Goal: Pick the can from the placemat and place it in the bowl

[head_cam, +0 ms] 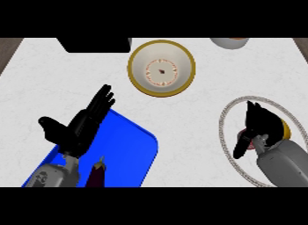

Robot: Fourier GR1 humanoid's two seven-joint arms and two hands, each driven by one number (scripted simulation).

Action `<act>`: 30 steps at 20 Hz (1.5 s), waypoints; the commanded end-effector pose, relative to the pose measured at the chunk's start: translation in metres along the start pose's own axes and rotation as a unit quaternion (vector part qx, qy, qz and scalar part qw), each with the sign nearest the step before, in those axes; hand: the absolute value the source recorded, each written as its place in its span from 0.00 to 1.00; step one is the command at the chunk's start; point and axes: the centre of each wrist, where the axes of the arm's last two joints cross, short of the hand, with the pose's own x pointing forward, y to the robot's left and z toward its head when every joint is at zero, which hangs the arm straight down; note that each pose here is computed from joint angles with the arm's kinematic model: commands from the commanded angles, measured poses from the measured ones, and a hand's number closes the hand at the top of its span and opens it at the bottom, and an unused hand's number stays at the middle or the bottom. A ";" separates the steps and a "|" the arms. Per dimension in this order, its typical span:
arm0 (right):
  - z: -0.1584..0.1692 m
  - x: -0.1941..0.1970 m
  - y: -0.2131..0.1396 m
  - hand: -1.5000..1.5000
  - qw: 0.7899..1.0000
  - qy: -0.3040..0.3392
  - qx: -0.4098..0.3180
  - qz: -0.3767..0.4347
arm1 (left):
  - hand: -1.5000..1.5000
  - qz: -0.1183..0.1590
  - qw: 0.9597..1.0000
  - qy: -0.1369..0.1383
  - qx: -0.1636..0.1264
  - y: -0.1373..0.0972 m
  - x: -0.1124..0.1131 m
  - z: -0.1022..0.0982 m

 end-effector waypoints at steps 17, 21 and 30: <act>-0.018 -0.018 0.014 1.00 0.999 0.000 -0.027 0.028 | 0.50 0.000 1.000 0.001 0.000 0.011 0.004 0.005; -0.031 0.004 0.033 1.00 0.998 0.004 -0.041 0.053 | 0.50 0.002 1.000 -0.003 -0.005 0.008 -0.015 0.021; 0.114 0.152 0.067 1.00 0.948 -0.289 -0.094 0.092 | 0.50 -0.007 0.998 -0.004 -0.064 -0.022 0.011 -0.005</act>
